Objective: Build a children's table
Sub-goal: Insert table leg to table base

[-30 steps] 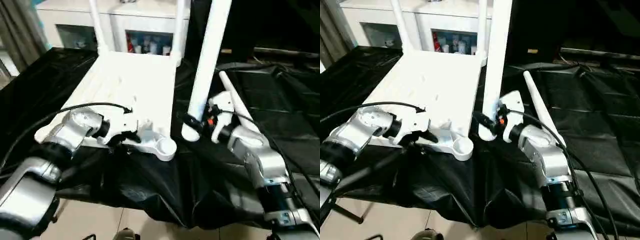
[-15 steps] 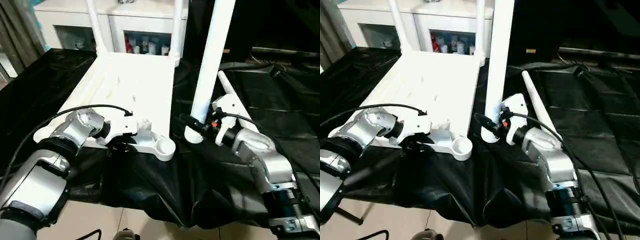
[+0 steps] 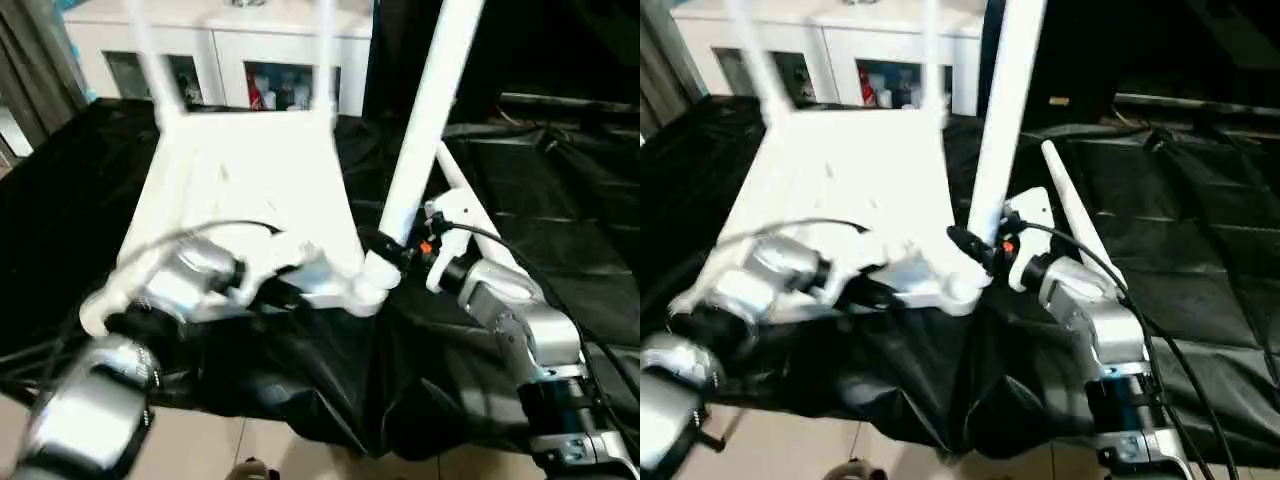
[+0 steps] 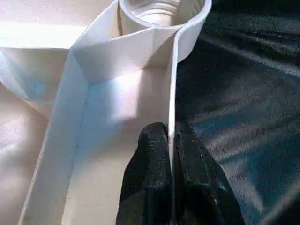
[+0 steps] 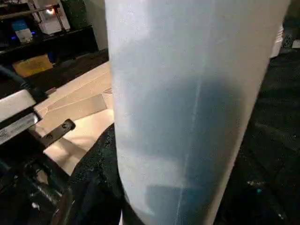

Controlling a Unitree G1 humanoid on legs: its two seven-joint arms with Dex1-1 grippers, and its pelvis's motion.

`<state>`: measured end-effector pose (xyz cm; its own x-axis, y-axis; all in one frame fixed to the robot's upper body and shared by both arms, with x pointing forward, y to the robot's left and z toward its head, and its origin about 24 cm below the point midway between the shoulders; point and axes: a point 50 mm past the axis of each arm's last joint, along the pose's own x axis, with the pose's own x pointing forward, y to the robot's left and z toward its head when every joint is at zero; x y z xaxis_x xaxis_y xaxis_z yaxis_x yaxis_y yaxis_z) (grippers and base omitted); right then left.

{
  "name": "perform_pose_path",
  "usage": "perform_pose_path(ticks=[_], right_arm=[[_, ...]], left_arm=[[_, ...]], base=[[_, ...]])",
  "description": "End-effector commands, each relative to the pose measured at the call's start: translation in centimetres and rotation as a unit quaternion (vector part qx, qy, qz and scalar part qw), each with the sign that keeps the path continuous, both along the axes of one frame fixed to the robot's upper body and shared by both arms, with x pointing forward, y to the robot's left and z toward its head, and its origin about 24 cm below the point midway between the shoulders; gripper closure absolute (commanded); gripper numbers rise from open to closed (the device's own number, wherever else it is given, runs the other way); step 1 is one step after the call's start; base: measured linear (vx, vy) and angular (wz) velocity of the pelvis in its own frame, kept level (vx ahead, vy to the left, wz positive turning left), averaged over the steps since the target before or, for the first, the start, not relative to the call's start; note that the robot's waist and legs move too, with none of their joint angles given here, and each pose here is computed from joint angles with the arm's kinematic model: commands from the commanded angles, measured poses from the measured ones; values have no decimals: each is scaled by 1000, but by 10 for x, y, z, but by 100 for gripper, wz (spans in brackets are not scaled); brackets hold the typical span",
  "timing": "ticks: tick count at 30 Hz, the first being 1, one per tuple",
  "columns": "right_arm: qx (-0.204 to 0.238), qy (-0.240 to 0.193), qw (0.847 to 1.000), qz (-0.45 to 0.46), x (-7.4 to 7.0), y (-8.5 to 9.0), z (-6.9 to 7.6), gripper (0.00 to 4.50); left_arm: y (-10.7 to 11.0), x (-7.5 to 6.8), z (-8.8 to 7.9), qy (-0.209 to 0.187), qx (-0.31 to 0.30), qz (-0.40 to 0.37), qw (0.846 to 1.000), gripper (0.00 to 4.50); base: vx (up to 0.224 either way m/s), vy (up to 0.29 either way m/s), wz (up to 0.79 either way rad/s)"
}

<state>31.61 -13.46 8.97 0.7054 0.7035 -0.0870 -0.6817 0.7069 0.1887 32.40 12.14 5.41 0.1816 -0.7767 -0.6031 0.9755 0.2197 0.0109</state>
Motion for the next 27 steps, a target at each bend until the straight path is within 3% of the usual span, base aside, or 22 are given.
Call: perform_pose_path(ticks=[1,7,9,12,27], right_arm=[[6,-2,1000,4,3,0,5,261],[3,1,1000,8,7,-1,5,261],[3,2,1000,10,8,-1,5,261],[3,2,1000,14,9,1,5,261],[3,-10,1000,28,8,2,10,261]], left_arm=[[-10,-8,-5,2,-24,7,1000,450],[-23,-15,-2,-33,-49,16,998,450],[-24,-16,-2,-25,-62,22,998,450],[-22,-15,-1,-13,-78,31,996,393],[0,2,6,-28,-35,27,999,393]], base=[[0,0,0],[0,0,0],[0,0,0],[0,0,0],[0,0,0]])
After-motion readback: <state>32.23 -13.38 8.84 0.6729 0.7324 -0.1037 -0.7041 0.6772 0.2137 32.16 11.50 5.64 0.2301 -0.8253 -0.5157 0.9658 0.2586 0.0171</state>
